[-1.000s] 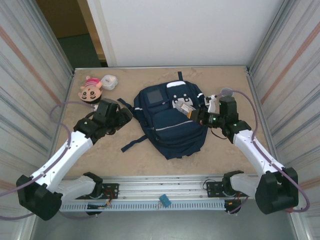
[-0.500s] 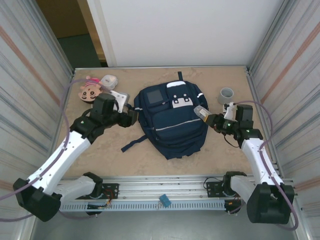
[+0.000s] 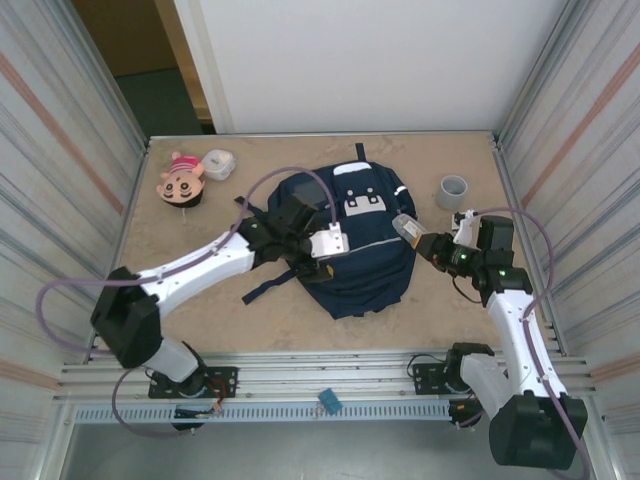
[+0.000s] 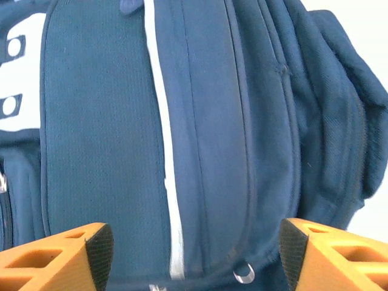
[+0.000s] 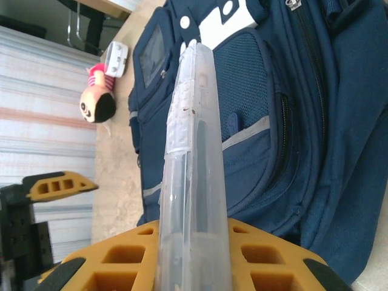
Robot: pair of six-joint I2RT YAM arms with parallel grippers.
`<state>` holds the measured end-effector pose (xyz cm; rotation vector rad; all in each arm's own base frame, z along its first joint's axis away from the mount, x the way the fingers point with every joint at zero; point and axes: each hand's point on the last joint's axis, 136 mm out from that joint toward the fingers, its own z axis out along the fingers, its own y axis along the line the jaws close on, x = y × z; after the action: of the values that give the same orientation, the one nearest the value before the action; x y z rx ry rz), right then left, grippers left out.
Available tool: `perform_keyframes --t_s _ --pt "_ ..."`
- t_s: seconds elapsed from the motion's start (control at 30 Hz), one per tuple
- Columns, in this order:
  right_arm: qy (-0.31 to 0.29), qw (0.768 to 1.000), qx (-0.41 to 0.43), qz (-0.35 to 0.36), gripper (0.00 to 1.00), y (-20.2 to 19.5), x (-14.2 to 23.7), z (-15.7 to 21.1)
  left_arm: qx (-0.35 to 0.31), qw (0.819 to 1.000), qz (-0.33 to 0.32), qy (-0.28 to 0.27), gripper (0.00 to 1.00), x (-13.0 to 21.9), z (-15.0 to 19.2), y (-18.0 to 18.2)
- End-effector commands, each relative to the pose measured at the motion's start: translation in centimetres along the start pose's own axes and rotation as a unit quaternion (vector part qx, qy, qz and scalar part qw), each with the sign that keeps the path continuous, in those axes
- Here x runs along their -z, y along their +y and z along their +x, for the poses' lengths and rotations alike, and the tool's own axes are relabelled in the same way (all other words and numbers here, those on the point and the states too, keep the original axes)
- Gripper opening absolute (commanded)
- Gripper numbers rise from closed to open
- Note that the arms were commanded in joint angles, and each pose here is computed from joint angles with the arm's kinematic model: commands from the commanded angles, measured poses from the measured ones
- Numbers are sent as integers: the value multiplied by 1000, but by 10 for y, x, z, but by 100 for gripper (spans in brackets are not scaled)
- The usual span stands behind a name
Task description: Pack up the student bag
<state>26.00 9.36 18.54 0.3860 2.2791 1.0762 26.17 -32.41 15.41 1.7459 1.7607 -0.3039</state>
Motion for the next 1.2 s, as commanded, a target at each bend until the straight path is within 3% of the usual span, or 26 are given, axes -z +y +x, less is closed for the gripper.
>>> perform_keyframes --t_s 0.0,0.37,0.5,0.73,0.87,1.1,1.17 --pt "-9 1000 7 13 15 -3 8 4 -65 997 -19 -44 74 -9 -35 14" --pt "-12 999 3 29 15 -9 12 9 -85 996 18 -24 78 -59 -39 -11" --pt "-12 1000 4 27 15 -9 12 9 -73 997 -15 -14 77 -68 -33 -1" --pt "-16 1000 2 27 14 -7 13 7 -54 990 -128 2 70 -52 -34 41" --pt "-15 1000 1 22 15 -5 13 6 -35 986 -162 8 59 -42 -29 56" --pt "-16 1000 1 21 14 -3 14 5 -25 990 -135 39 58 -68 -7 43" --pt "-16 1000 1 19 14 -2 14 5 -19 989 -138 45 52 -71 -5 44"
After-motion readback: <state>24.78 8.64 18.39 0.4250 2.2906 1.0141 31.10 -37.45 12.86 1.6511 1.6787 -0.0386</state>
